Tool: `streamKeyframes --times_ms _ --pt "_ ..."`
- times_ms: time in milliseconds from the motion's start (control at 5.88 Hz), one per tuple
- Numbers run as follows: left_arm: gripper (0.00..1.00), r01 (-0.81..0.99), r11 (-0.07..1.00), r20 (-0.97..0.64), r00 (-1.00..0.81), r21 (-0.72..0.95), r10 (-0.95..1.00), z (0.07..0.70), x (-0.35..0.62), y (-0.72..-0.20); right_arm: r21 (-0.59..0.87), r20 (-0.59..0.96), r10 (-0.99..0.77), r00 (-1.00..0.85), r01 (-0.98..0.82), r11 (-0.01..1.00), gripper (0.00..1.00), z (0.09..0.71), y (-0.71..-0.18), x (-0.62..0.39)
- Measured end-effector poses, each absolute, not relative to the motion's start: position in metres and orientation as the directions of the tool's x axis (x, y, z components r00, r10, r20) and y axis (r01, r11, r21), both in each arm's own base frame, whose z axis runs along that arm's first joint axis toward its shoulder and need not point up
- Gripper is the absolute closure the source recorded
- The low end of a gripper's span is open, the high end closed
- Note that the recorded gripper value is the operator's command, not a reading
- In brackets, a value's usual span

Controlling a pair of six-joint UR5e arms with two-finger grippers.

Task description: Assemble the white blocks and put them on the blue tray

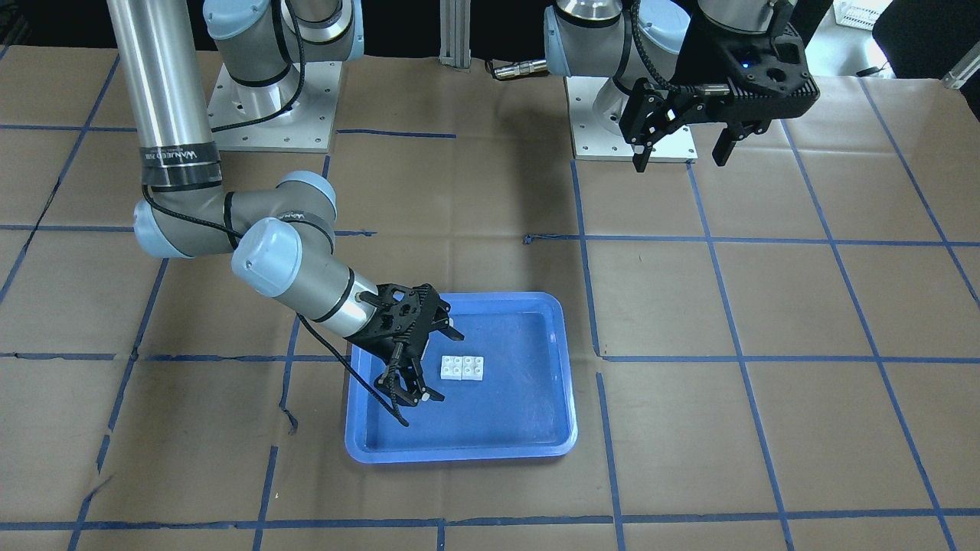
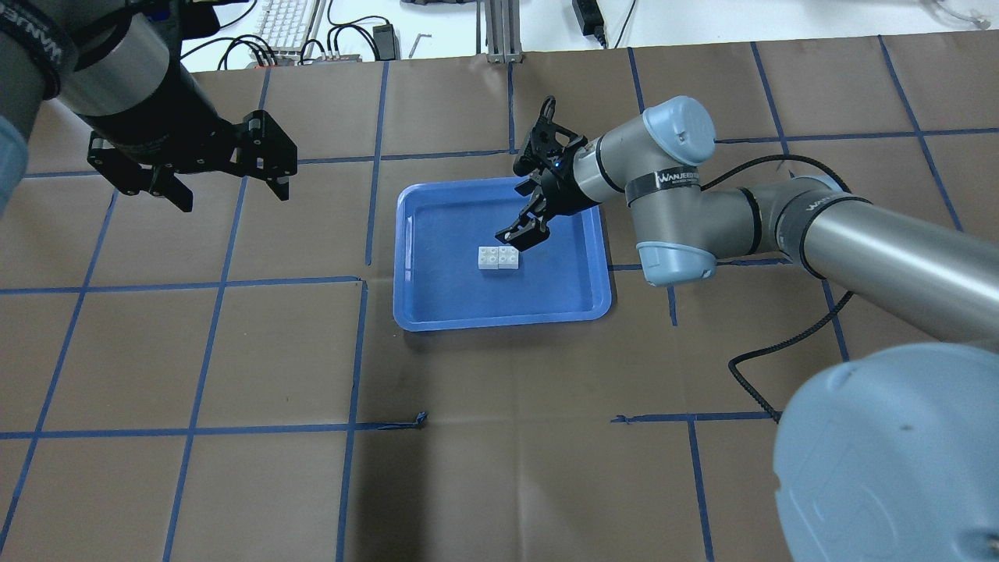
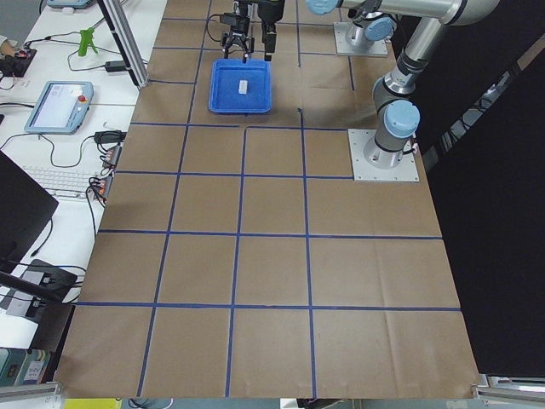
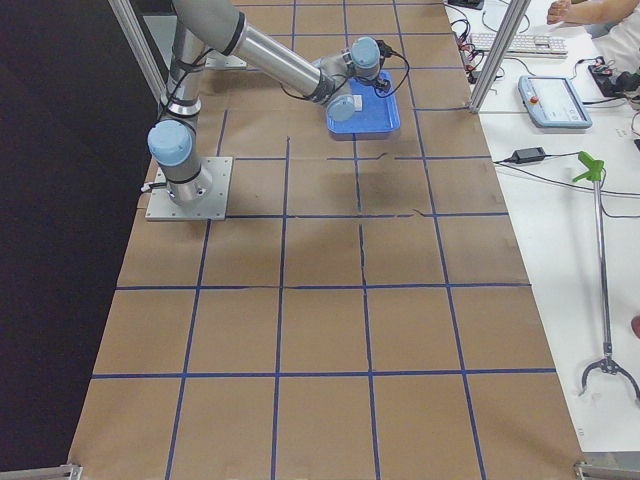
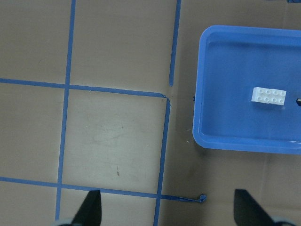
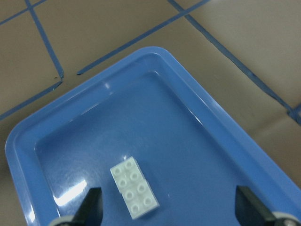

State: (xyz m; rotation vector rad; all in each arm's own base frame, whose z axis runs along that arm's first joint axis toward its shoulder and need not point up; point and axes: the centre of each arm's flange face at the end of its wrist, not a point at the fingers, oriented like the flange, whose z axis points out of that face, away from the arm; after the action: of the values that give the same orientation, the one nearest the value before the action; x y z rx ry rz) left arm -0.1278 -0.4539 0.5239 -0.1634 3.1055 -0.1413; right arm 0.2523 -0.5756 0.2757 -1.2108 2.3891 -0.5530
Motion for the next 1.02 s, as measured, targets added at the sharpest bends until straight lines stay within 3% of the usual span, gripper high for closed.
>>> streamKeyframes --times_ms 511,1021 --pt "0.01 -0.104 0.990 -0.023 -0.994 -0.092 -0.107 0.524 -0.128 -0.454 -0.214 -0.100 -0.610 -0.786 -0.581 0.785 0.00 0.382 -0.585 0.210" --pt "0.01 -0.103 0.990 -0.024 -0.994 -0.092 -0.106 0.524 -0.128 -0.454 -0.045 -0.022 -0.295 -0.955 -0.294 0.955 0.00 0.471 -0.579 0.141"
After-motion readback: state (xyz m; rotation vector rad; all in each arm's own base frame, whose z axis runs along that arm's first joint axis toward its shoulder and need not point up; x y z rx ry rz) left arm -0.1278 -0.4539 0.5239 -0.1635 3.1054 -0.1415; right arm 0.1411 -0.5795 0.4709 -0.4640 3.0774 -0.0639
